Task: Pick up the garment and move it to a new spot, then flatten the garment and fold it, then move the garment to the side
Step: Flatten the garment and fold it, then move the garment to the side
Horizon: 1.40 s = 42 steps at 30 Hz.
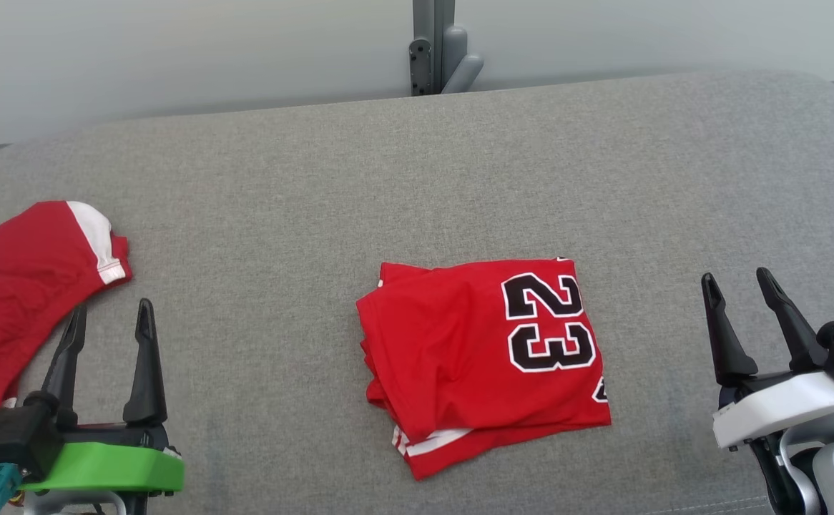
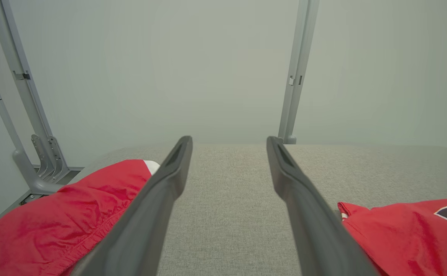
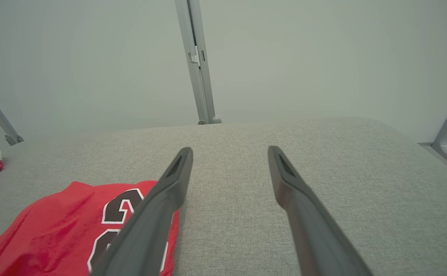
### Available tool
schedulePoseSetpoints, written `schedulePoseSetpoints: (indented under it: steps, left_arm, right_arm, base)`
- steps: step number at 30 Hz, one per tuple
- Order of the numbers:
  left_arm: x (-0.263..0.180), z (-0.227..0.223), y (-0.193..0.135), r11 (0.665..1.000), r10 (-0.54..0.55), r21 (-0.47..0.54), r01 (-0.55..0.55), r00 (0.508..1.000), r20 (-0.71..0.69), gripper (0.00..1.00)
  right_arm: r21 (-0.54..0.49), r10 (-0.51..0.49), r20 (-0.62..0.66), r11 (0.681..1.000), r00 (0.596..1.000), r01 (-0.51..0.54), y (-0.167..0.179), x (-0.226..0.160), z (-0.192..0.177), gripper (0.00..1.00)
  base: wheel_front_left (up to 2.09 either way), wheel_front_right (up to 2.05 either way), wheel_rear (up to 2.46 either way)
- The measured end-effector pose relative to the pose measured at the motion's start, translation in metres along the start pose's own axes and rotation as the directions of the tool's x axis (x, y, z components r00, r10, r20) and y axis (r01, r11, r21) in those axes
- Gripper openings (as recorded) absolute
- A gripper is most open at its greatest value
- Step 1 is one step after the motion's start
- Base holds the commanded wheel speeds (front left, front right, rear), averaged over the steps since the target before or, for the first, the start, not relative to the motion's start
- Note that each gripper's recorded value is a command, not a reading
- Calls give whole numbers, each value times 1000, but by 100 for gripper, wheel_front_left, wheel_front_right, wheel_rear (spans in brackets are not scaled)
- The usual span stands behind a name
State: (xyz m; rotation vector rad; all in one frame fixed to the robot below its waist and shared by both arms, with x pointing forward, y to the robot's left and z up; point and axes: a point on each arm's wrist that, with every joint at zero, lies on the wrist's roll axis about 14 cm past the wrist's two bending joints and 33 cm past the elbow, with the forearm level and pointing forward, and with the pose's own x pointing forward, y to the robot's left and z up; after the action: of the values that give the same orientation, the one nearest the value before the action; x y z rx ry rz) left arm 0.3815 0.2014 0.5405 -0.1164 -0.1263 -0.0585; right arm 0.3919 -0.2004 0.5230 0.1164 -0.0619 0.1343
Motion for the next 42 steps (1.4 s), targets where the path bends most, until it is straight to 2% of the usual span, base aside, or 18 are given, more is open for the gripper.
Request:
schedulePoseSetpoints:
  steps: [11, 42]
  left_arm:
    - [-13, 2, -7, 1000, -20, -19, 20, 1000, -5, 100]
    - [-5, 2, -5, 1000, -19, -21, 19, 1000, -1, 100]
  right_arm:
    - [0, -19, 18, 1000, 1000, 19, 0, -19, 12, 100]
    - [12, -4, 4, 1000, 1000, 4, 3, -9, 5, 100]
  base:
    - [0, 0, 0]
    - [0, 0, 0]
